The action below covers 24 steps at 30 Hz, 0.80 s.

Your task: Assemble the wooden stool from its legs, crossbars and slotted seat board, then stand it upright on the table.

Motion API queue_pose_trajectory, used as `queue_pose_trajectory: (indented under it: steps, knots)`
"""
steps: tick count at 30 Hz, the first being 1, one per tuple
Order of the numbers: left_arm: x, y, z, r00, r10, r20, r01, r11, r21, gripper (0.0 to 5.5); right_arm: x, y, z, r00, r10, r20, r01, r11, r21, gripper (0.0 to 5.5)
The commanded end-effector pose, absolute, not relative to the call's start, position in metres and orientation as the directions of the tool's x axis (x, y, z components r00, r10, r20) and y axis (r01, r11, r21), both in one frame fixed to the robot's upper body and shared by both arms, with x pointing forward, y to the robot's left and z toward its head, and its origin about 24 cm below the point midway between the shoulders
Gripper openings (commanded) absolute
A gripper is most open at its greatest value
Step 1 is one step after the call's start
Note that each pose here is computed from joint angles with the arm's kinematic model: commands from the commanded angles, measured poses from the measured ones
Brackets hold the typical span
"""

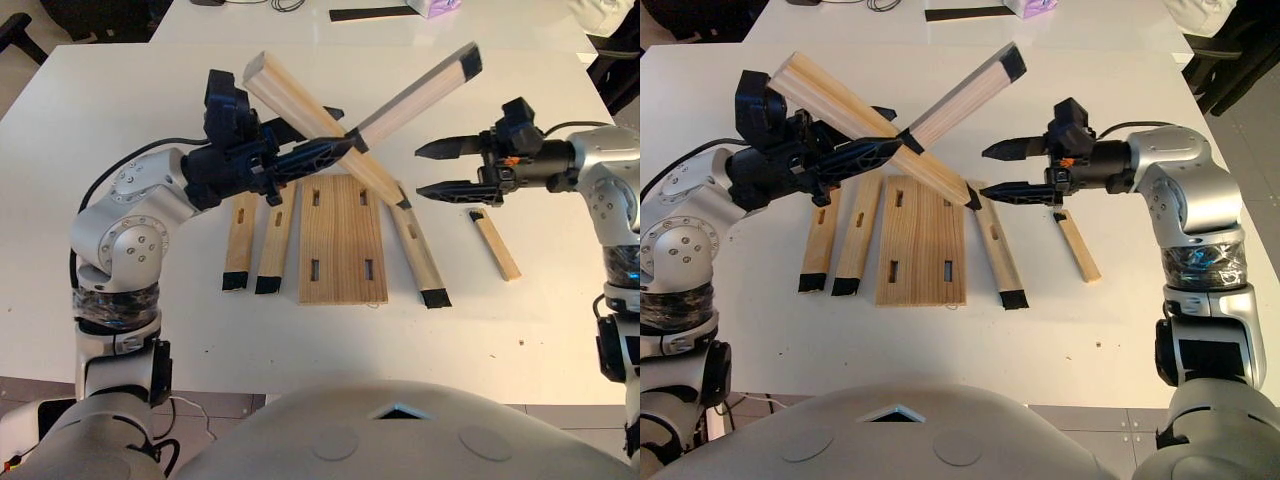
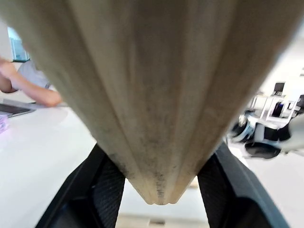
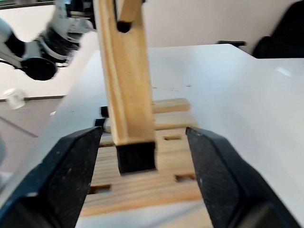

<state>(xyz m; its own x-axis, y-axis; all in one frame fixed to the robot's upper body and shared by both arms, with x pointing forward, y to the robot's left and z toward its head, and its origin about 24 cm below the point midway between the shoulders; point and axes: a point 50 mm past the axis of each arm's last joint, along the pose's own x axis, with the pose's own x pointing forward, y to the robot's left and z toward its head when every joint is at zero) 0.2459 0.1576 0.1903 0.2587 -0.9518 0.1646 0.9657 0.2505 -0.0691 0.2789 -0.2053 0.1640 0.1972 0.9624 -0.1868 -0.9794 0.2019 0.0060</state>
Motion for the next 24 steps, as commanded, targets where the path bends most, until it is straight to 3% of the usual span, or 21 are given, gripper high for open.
queue_pose_trajectory:
  steps: [1,7,12,24]
  knots:
    - [0.237,0.187,0.188,0.253,-0.967,0.011,0.967,0.253,-0.016,2.05,0.277,-0.236,0.168,0.413,0.902,-0.127,-0.91,0.412,-0.037,3.26]
    - [0.227,0.217,0.199,0.114,-0.979,-0.172,0.993,0.116,-0.002,2.05,0.251,-0.262,0.159,0.622,0.782,-0.05,-0.783,0.621,-0.02,3.26]
    - [0.223,0.211,0.193,0.018,-0.979,-0.202,1.0,0.023,-0.021,2.05,0.247,-0.264,0.157,0.641,0.765,-0.065,-0.767,0.641,-0.009,3.26]
    - [0.218,0.205,0.181,0.037,-0.981,-0.19,0.999,0.035,0.009,2.05,0.258,-0.272,0.173,0.649,0.758,-0.059,-0.76,0.649,-0.03,3.26]
